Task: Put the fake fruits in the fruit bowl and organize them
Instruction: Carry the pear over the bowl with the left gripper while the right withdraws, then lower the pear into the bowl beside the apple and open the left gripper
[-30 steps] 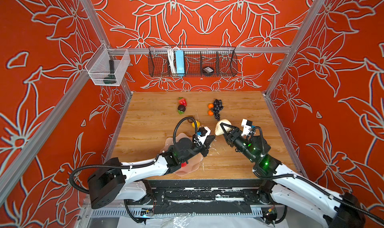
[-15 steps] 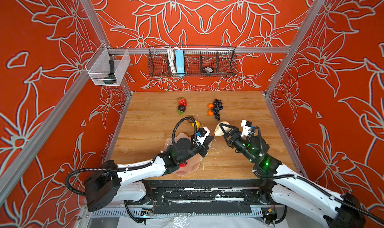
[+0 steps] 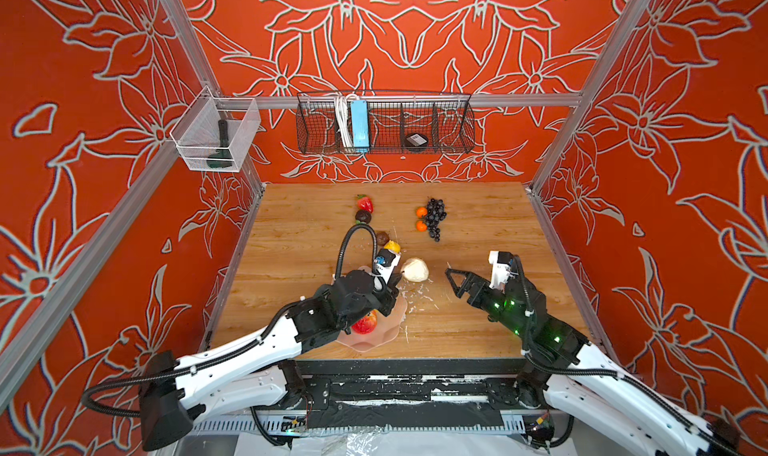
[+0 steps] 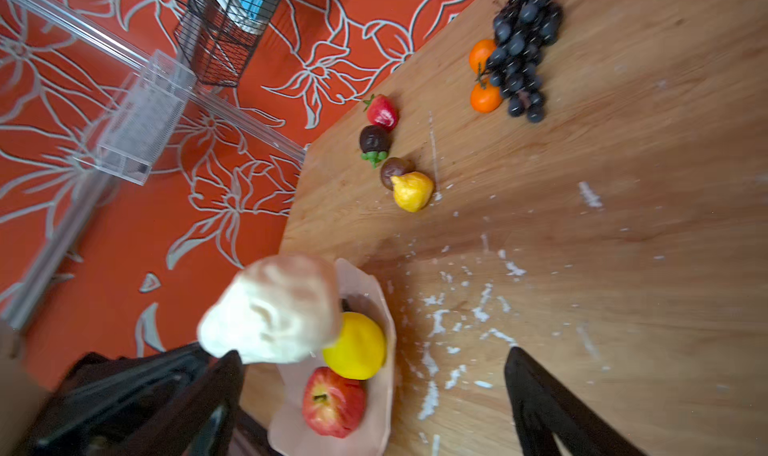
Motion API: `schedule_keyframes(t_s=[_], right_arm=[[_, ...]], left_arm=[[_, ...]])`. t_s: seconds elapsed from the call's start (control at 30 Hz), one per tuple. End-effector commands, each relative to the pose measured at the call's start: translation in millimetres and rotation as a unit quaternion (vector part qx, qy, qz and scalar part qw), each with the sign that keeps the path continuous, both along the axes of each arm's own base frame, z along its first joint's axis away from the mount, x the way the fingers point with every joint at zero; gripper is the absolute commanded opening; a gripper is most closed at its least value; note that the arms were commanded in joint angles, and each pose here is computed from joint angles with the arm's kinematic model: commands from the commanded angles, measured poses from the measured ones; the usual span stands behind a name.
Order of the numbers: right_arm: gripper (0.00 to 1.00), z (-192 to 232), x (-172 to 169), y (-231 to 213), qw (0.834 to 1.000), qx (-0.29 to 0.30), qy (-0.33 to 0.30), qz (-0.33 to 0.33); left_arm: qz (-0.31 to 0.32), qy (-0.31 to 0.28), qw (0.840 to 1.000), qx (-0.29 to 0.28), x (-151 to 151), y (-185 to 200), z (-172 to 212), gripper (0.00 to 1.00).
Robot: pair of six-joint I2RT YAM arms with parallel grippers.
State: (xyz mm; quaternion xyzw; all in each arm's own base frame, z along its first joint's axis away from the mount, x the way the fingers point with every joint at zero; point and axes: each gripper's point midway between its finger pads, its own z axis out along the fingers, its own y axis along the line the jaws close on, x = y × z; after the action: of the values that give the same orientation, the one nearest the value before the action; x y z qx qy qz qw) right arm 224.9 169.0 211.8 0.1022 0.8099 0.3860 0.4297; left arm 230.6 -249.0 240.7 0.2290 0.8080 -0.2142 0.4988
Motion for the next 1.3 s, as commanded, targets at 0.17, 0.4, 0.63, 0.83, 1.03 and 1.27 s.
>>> schedule_keyframes(t_s=[0.17, 0.4, 0.63, 0.83, 1.03, 1.27], right_arm=[[0.98, -8.8, -0.9, -39.6, 0.975, -0.211, -0.073, -0.004], [0.98, -6.7, 10.0, -42.1, 0.966, -0.242, -0.092, -0.017], [0.98, -15.6, 9.5, -34.6, 0.969, -0.236, -0.077, 0.000], [0.98, -17.2, 4.9, -33.0, 0.972, -0.225, -0.069, 0.008], [0.98, -19.2, 3.5, -32.1, 0.973, -0.220, -0.063, 0.010], [0.98, -22.3, 6.3, -29.0, 0.973, -0.222, -0.057, 0.013]], left_arm=[[0.183, 0.203, 0.954, 0.123, -46.7, 106.2, -46.3, 0.00], [0.281, 0.229, 0.924, 0.121, -66.9, 158.6, -41.3, 0.00], [0.315, 0.220, 0.912, 0.143, -57.1, 173.3, -46.4, 0.00], [0.299, 0.257, 0.910, 0.126, -42.2, 161.3, -62.9, 0.00], [0.282, 0.297, 0.903, 0.129, -41.7, 151.5, -79.2, 0.00], [0.269, 0.339, 0.889, 0.152, -46.9, 145.6, -95.3, 0.00]])
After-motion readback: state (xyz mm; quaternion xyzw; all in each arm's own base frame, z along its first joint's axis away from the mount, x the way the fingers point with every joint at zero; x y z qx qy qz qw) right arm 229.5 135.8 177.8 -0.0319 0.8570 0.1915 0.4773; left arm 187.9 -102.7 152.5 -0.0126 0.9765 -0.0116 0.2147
